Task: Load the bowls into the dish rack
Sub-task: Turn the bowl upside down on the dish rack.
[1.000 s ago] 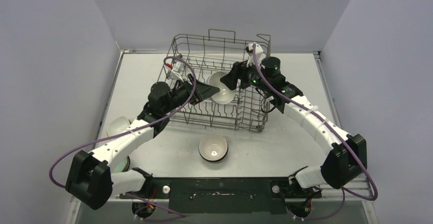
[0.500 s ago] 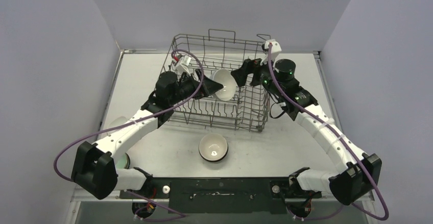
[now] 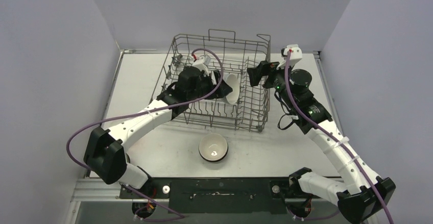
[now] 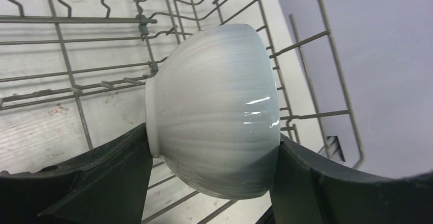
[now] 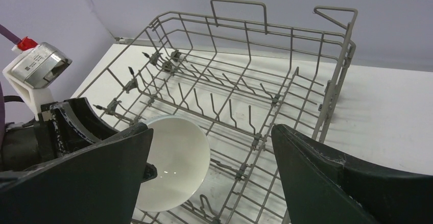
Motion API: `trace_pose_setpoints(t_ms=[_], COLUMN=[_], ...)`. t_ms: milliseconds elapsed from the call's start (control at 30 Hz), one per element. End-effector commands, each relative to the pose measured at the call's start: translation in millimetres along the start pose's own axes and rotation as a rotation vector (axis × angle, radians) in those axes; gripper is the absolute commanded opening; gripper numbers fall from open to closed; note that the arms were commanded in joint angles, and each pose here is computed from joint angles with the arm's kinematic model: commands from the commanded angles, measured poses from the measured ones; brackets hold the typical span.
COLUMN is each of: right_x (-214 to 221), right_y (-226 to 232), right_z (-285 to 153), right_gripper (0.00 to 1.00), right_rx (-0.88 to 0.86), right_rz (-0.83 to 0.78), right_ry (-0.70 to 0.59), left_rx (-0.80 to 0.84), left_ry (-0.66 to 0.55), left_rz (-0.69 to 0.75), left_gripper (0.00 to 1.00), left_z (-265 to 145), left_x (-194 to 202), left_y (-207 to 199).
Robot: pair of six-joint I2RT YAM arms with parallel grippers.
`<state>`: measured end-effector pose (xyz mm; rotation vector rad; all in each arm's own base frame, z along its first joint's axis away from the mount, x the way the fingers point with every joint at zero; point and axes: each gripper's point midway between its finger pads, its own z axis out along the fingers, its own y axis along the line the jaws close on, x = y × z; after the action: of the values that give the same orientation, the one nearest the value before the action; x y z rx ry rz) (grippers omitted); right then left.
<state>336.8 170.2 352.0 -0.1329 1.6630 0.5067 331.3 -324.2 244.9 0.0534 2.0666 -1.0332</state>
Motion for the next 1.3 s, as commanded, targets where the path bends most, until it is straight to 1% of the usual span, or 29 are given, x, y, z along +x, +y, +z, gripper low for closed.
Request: trace_pose_setpoints(t_ms=[0, 467, 600, 733, 967, 1267], right_x=[-7.6, 0.3, 0.4, 0.7, 2.4, 2.9], right_y=[-9.1, -12.3, -12.9, -13.6, -15.5, -17.0], right_z=[-1.9, -1.2, -1.6, -2.0, -2.7, -2.3], right_gripper=[0.90, 0.90, 0.90, 0.90, 0.90, 0.90], right_rx=[0.038, 0.046, 0.047, 0.048, 0.053, 0.057], right_rz=[-0.024, -0.033, -0.035, -0.036, -0.041, -0.043], right_ry=[-0.032, -0.011, -0.011, -0.010, -0.006, -0.005], left_rx=[-0.059, -0.276, -0.368, -0.394, -0.474, -0.524], left_ry=[-0.085, -0.053, -0.040, 0.000, 0.036, 0.106], left_rz=[0.089, 0.226, 0.305, 0.346, 0.424, 0.479], left_gripper=[0.30, 0.30, 0.30, 0.30, 0.31, 0.33], left_z=[2.6, 21.3, 23.8, 33.8, 42.3, 57.3], left_x=[-29.4, -20.1, -17.0, -7.0, 2.3, 24.3], left_y=[-9.9, 6.9, 9.9, 7.8, 3.5, -0.9])
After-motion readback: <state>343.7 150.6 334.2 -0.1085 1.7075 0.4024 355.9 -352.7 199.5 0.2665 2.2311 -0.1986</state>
